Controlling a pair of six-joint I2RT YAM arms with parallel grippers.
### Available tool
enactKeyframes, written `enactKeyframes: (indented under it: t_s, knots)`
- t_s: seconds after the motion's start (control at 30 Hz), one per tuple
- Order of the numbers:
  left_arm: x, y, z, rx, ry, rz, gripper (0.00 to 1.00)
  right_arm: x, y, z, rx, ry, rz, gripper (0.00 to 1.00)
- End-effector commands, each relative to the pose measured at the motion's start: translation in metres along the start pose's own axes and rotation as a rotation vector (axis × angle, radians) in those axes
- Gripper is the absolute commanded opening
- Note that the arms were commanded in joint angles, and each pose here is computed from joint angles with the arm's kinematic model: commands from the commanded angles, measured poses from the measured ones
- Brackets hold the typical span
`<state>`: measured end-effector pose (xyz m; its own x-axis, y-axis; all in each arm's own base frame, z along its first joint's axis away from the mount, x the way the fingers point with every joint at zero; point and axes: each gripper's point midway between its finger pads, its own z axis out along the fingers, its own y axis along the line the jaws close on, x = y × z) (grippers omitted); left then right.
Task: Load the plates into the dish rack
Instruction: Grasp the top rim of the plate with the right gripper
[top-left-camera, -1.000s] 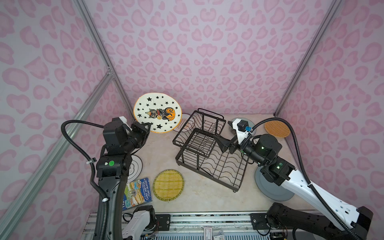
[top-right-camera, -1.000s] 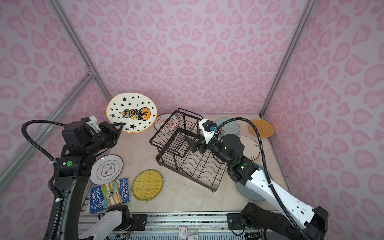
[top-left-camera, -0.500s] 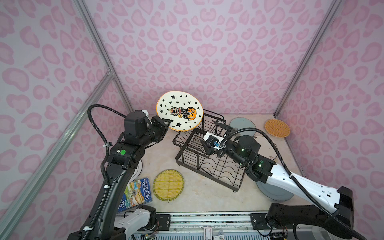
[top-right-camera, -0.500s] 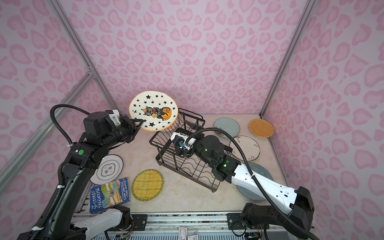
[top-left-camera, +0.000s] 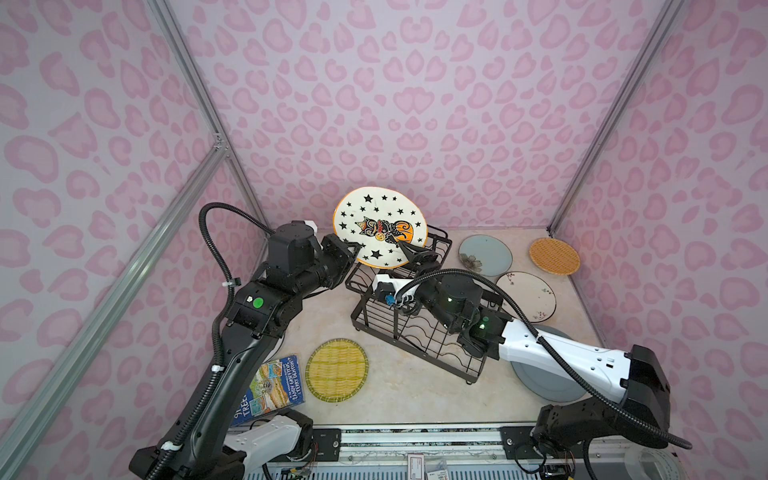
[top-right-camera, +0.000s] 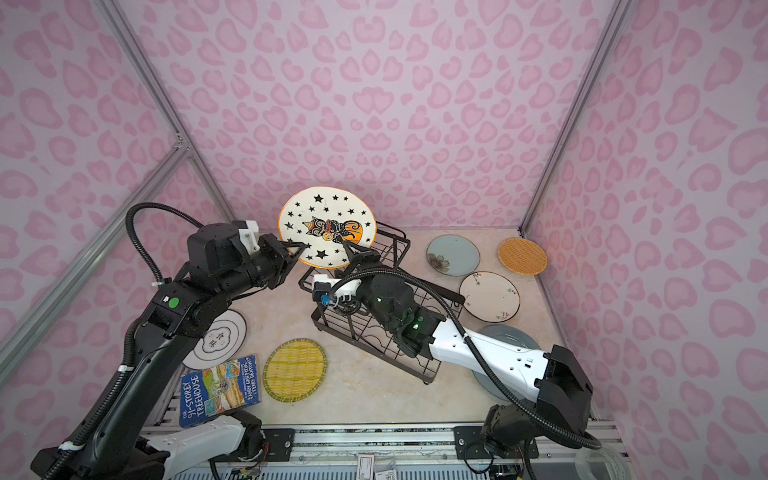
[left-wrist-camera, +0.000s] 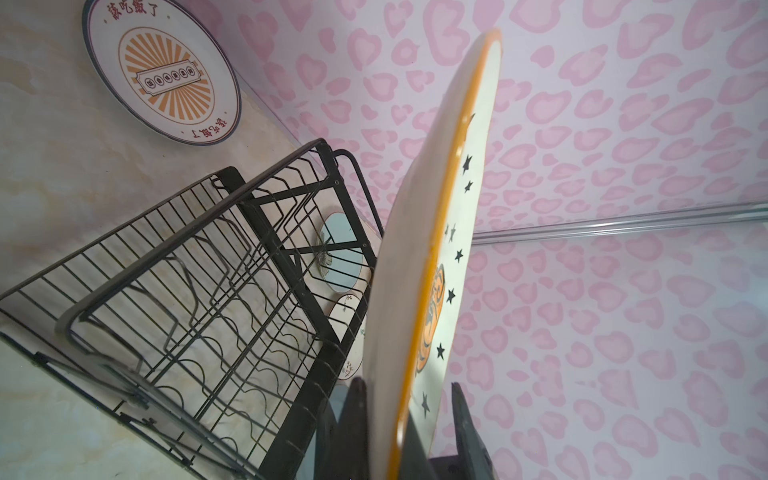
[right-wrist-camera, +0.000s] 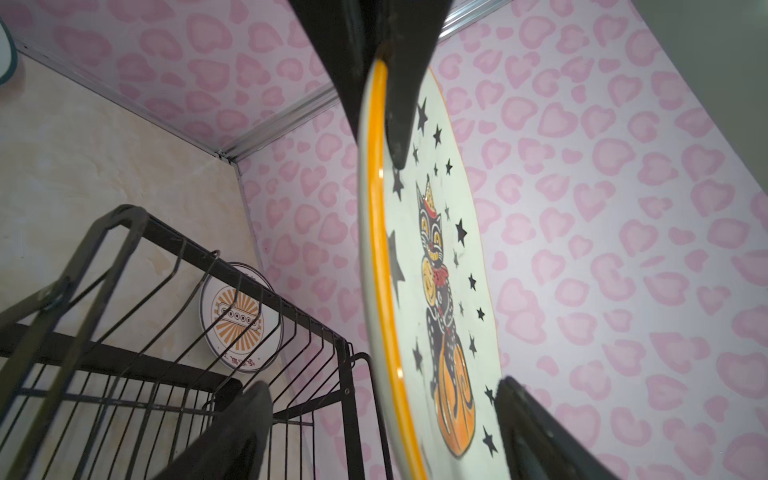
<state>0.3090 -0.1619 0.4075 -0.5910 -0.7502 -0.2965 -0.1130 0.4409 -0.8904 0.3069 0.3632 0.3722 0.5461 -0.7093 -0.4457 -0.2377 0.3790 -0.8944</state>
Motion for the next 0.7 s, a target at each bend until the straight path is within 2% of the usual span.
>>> enactKeyframes:
  t_s: [0.0, 0.13, 0.47, 0.67]
  knots:
    - [-0.016, -0.038, -0.015, 0.134, -0.08, 0.018, 0.03, -0.004, -0.017, 0.003, 0.075, 0.004, -0.027, 0.75]
    - [-0.015, -0.039, -0.015, 0.134, -0.075, 0.019, 0.03, -0.006, -0.016, 0.01, 0.094, 0.022, -0.067, 0.6]
    - [-0.012, -0.038, -0.021, 0.142, -0.074, 0.016, 0.03, -0.015, -0.01, 0.022, 0.091, 0.012, -0.082, 0.4]
    - [-0.009, -0.034, -0.02, 0.133, -0.067, 0.007, 0.03, -0.024, -0.011, 0.024, 0.086, -0.004, -0.081, 0.16]
